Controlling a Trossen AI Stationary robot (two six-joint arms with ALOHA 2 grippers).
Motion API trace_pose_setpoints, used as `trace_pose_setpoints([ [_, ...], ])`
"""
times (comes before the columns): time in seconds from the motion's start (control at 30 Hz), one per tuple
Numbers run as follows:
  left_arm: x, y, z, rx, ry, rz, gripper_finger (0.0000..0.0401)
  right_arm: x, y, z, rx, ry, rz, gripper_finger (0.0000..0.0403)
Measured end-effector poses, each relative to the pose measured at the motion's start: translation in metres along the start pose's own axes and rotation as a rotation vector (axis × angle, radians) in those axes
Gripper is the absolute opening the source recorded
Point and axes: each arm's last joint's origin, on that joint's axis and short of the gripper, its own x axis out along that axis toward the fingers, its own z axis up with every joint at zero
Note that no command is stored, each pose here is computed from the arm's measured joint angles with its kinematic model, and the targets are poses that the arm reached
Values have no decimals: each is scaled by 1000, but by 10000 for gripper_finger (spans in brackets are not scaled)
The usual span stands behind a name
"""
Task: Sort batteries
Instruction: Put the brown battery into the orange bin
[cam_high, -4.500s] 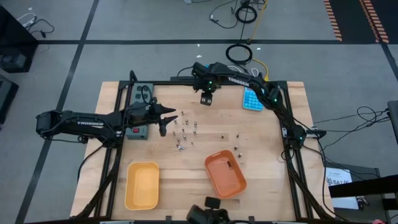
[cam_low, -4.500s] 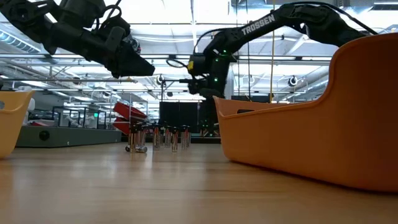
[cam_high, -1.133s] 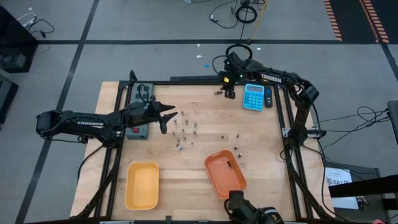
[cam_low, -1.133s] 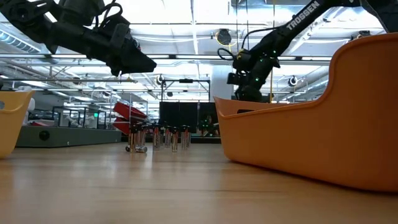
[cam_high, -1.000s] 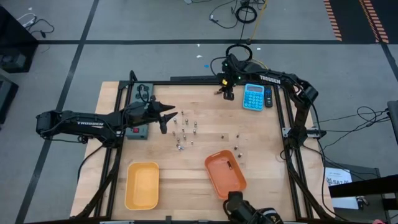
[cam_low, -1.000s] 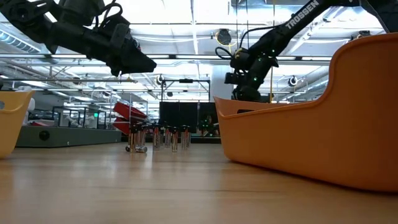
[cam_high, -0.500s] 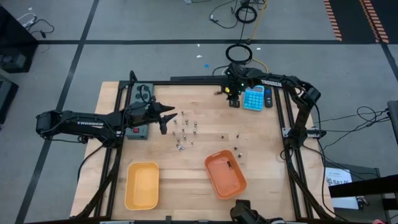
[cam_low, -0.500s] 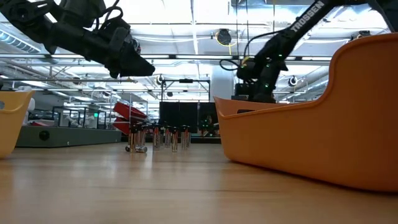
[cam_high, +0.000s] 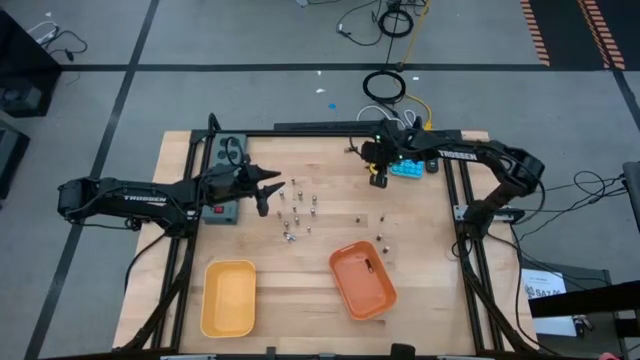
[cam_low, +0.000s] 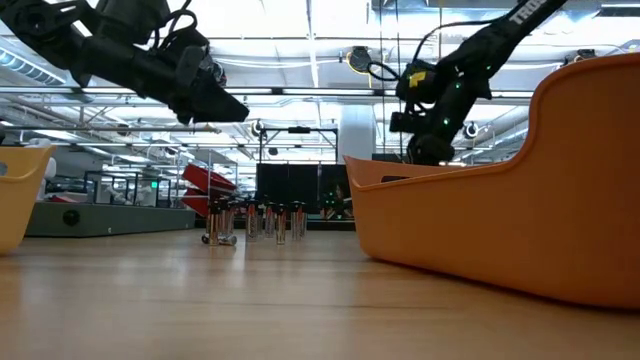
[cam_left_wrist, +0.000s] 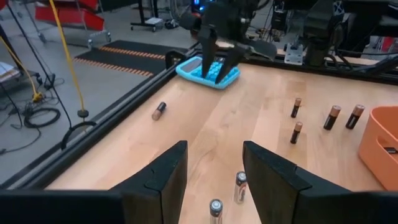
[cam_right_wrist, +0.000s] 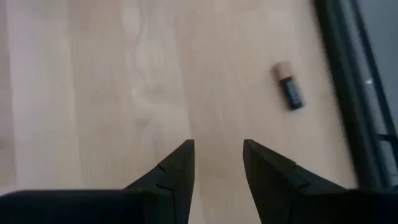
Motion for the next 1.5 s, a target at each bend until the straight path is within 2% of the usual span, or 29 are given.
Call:
trace_pose_setpoints([
  [0.17,0,0,2,-11,-20,-2,164,10,-14,-5,-28,55,-5,129],
  [0.33,0,0,2,-18,-17,-3,164,30,-36,-14,-192,140,-8,127],
  [0.57,0,0,1,-18,-8,-7,164,50,-77,-29,-376,142,-67,101],
  [0.67,0,0,1,-17,-7,-7,164,54,-84,-33,-439,134,-78,94],
  [0.8,0,0,-1,-16,5,-7,164,55,-82,-31,-389,107,-61,114],
  [1.03,0,0,-1,-16,6,-6,164,56,-76,-28,-296,88,-34,208],
  [1.1,0,0,0,-17,3,-5,164,56,-74,-27,-275,80,-28,224],
  [1.27,0,0,1,-19,-13,-2,164,49,-77,-8,-176,-12,32,231],
  [1.37,0,0,1,-19,-15,-2,164,44,-75,2,-154,18,43,228],
  [1.5,0,0,1,-19,-14,-2,164,40,-64,21,-195,77,-19,227],
])
